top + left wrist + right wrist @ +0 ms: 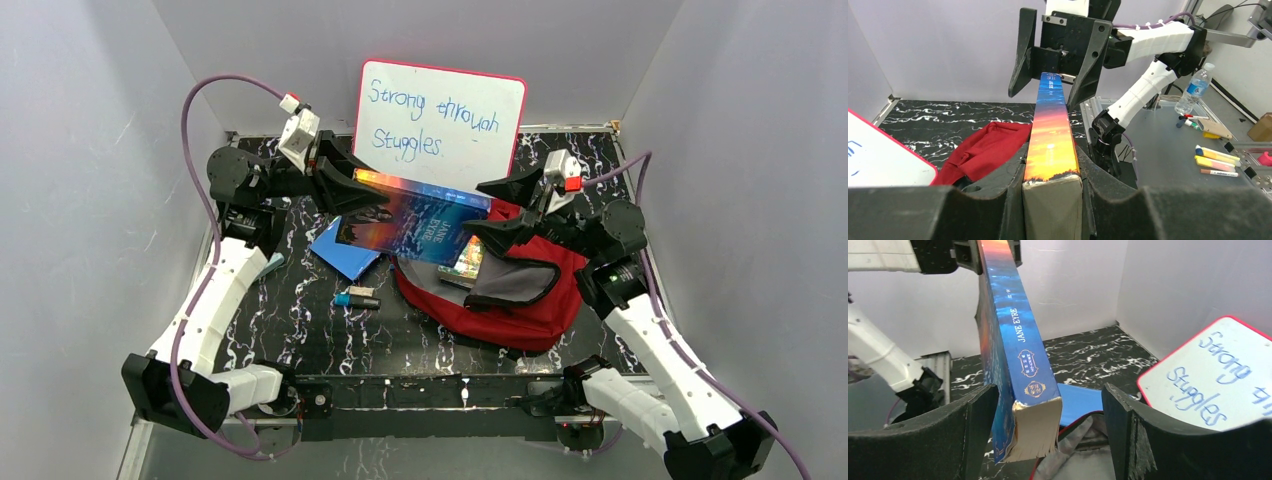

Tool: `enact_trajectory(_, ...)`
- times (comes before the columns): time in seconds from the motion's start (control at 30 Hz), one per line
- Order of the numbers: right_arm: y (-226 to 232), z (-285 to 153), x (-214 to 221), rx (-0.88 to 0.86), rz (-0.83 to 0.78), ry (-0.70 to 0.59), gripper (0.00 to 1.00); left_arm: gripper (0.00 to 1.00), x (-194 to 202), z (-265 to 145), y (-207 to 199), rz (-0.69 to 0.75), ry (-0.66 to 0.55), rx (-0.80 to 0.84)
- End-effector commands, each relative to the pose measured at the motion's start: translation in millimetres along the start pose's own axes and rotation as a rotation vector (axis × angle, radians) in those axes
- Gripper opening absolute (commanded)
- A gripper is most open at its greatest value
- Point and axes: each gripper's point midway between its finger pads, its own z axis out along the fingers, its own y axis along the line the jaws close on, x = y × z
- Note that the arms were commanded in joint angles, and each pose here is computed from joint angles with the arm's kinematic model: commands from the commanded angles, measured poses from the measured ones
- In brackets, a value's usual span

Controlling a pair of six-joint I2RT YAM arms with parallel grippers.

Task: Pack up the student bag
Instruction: Pick up the book at the corner of the board.

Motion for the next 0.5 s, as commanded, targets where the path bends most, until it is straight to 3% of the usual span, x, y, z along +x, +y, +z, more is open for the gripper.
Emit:
enact_trajectory(0.0, 24, 3, -22, -0.144, -0.007, -0.101, 0.82, 0.00, -42, 5, -29, 0.185, -0.085, 0.019)
enact_trajectory(0.47, 34, 10, -15, -0.251, 0.088, -0.123, 0.58, 0.00, -50, 20, -26, 0.195, -0.146, 0.020)
